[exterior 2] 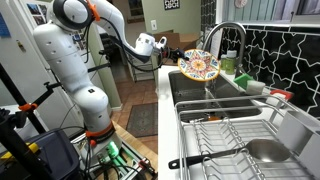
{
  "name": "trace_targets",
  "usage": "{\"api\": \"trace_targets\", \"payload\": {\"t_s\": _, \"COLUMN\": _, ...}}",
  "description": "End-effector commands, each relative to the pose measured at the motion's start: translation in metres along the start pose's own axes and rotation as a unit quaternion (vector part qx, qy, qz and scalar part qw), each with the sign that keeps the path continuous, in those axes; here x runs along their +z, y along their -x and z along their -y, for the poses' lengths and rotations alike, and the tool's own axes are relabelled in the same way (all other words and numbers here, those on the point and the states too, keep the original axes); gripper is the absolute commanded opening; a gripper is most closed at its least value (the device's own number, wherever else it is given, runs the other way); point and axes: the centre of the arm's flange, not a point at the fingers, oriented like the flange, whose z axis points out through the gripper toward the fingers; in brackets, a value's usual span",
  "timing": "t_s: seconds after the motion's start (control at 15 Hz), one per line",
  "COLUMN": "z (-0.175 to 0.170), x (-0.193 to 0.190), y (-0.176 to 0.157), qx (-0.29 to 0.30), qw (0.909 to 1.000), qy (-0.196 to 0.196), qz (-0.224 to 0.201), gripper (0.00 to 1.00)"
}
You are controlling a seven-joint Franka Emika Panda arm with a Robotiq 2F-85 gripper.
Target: Rinse the orange plate under the faucet then place it on the plate rack
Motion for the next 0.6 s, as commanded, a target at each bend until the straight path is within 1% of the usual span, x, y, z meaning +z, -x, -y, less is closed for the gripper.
{"api": "trace_targets", "payload": {"t_s": 0.0, "z": -0.005, "x": 0.003, "y": 0.006, "qx": -0.008, "qw": 0.9992, "qy": 0.014, "qz": 0.036, "gripper": 0.03}}
{"api": "trace_targets", "payload": {"t_s": 0.07, "z": -0.005, "x": 0.004, "y": 0.008, "qx": -0.013, "qw": 0.9988, "qy": 0.014, "qz": 0.045, "gripper": 0.03}}
{"api": "trace_targets", "payload": {"t_s": 0.33, "z": -0.007, "x": -0.002, "y": 0.014, "qx": -0.053, "qw": 0.9964, "qy": -0.011, "qz": 0.066, "gripper": 0.03}}
{"api": "trace_targets", "payload": {"t_s": 0.47, "z": -0.01, "x": -0.006, "y": 0.016, "qx": -0.078, "qw": 0.9939, "qy": -0.03, "qz": 0.072, "gripper": 0.03}}
{"api": "trace_targets", "payload": {"t_s": 0.53, "z": -0.012, "x": -0.01, "y": 0.017, "qx": -0.093, "qw": 0.992, "qy": -0.046, "qz": 0.072, "gripper": 0.03}}
